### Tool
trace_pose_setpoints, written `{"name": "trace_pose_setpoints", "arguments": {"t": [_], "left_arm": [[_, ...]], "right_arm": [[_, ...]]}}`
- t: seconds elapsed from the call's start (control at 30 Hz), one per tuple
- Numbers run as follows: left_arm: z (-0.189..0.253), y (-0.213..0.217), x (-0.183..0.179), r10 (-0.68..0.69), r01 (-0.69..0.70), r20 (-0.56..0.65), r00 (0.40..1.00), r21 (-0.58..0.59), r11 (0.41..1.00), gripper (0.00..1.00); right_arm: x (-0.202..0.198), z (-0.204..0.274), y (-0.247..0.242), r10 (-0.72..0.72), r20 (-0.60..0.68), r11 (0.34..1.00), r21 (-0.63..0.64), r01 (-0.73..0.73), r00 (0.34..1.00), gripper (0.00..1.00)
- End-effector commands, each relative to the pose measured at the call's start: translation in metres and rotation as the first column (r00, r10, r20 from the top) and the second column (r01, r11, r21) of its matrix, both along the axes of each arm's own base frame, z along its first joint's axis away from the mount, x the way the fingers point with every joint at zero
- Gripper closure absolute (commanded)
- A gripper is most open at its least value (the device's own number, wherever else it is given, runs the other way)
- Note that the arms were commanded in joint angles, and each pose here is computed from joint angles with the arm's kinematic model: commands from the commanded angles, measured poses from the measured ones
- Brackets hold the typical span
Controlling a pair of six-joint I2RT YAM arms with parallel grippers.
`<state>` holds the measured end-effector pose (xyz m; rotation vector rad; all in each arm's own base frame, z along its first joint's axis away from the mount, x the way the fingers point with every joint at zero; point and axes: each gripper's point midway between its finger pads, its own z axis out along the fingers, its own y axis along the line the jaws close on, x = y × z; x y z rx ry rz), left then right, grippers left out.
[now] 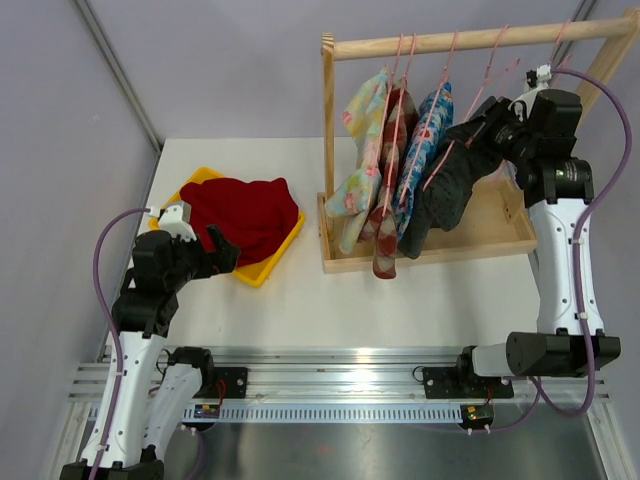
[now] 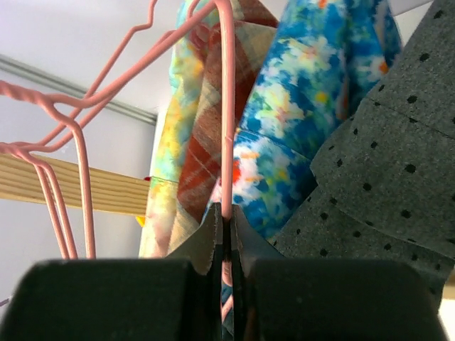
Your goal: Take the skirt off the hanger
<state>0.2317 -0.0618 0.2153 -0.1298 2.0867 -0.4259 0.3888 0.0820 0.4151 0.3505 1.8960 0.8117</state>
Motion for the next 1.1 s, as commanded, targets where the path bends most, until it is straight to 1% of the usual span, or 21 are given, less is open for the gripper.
{"name": "trace_pose_setpoints", "arguments": {"t": [0.0, 0.1, 0.13, 0.2, 0.23, 0.3, 0.33, 0.37, 0.43, 0.47, 0.53, 0.57, 0.63, 0.67, 0.73, 0.8, 0.83, 0.87, 0.97, 1.03, 1.07], "left_arm": [[0.040, -0.016, 0.005, -0.062, 0.069, 0.128, 0.990, -0.052, 0.996, 0.01], [0.079, -0.031, 0.006, -0.094, 0.110, 0.216, 0.972, -0.060, 0.992, 0.01], [0.103, -0.035, 0.008, -0.098, 0.116, 0.256, 0.962, -0.053, 0.992, 0.01], [0.115, -0.050, 0.017, -0.123, 0.129, 0.261, 0.957, -0.006, 0.992, 0.01], [0.144, -0.057, 0.018, -0.135, 0.143, 0.310, 0.941, -0.003, 0.990, 0.01], [0.168, -0.078, 0.017, -0.181, 0.183, 0.343, 0.922, 0.025, 0.983, 0.01], [0.171, -0.091, 0.024, -0.204, 0.203, 0.330, 0.922, 0.039, 0.978, 0.01], [0.201, -0.104, 0.016, -0.227, 0.235, 0.386, 0.894, 0.027, 0.972, 0.01], [0.213, -0.124, 0.022, -0.262, 0.266, 0.399, 0.879, 0.045, 0.963, 0.01], [0.235, -0.136, 0.016, -0.290, 0.305, 0.437, 0.852, 0.036, 0.952, 0.01], [0.249, -0.149, 0.016, -0.330, 0.345, 0.459, 0.825, 0.054, 0.937, 0.01], [0.247, -0.169, 0.016, -0.384, 0.398, 0.445, 0.809, 0.067, 0.915, 0.01], [0.266, -0.184, 0.010, -0.430, 0.455, 0.491, 0.758, 0.075, 0.888, 0.01], [0.267, -0.201, -0.001, -0.487, 0.519, 0.495, 0.720, 0.082, 0.851, 0.01], [0.275, -0.218, -0.014, -0.532, 0.576, 0.535, 0.656, 0.101, 0.811, 0.01], [0.277, -0.240, -0.038, -0.606, 0.668, 0.556, 0.569, 0.118, 0.735, 0.01], [0.266, -0.250, -0.045, -0.639, 0.698, 0.543, 0.545, 0.129, 0.705, 0.01], [0.263, -0.262, -0.063, -0.681, 0.749, 0.544, 0.490, 0.136, 0.648, 0.01], [0.247, -0.284, -0.092, -0.738, 0.817, 0.539, 0.405, 0.150, 0.557, 0.01], [0.247, -0.290, -0.105, -0.741, 0.838, 0.564, 0.366, 0.146, 0.525, 0.01], [0.237, -0.297, -0.116, -0.761, 0.860, 0.553, 0.338, 0.147, 0.489, 0.01]], "right_arm": [[-0.040, 0.052, -0.009, -0.033, 0.154, 0.996, -0.072, 0.044, 0.987, 1.00], [-0.060, 0.053, -0.006, -0.015, 0.156, 0.996, -0.082, 0.029, 0.988, 1.00], [-0.065, 0.052, -0.004, -0.005, 0.156, 0.997, -0.076, 0.017, 0.988, 1.00], [-0.076, 0.049, 0.002, 0.030, 0.151, 0.998, -0.062, -0.021, 0.988, 1.00], [-0.079, 0.044, 0.005, 0.041, 0.136, 0.998, -0.052, -0.034, 0.990, 1.00], [-0.090, 0.045, 0.010, 0.070, 0.137, 0.997, -0.036, -0.065, 0.988, 1.00], [-0.093, 0.043, 0.012, 0.075, 0.132, 0.997, -0.029, -0.072, 0.988, 1.00], [-0.099, 0.047, 0.013, 0.079, 0.142, 0.997, -0.028, -0.076, 0.987, 1.00], [-0.105, 0.049, 0.014, 0.091, 0.148, 0.996, -0.032, -0.088, 0.985, 1.00], [-0.107, 0.050, 0.015, 0.095, 0.150, 0.995, -0.034, -0.091, 0.984, 1.00], [-0.112, 0.054, 0.017, 0.113, 0.148, 0.993, -0.036, -0.108, 0.982, 1.00], [-0.112, 0.053, 0.019, 0.123, 0.137, 0.992, -0.033, -0.119, 0.983, 1.00], [-0.118, 0.060, 0.025, 0.156, 0.148, 0.988, -0.013, -0.155, 0.977, 1.00], [-0.121, 0.063, 0.027, 0.169, 0.156, 0.985, -0.008, -0.170, 0.973, 1.00], [-0.129, 0.070, 0.032, 0.195, 0.167, 0.980, 0.011, -0.200, 0.966, 1.00], [-0.140, 0.075, 0.035, 0.211, 0.174, 0.976, 0.021, -0.218, 0.962, 1.00], [-0.146, 0.078, 0.036, 0.212, 0.184, 0.975, 0.022, -0.219, 0.960, 1.00], [-0.156, 0.081, 0.036, 0.213, 0.196, 0.975, 0.020, -0.221, 0.957, 1.00], [-0.173, 0.086, 0.036, 0.208, 0.209, 0.977, 0.009, -0.215, 0.956, 1.00], [-0.183, 0.091, 0.036, 0.207, 0.226, 0.977, -0.002, -0.212, 0.952, 1.00], [-0.188, 0.090, 0.035, 0.206, 0.218, 0.977, -0.003, -0.211, 0.954, 1.00]]}}
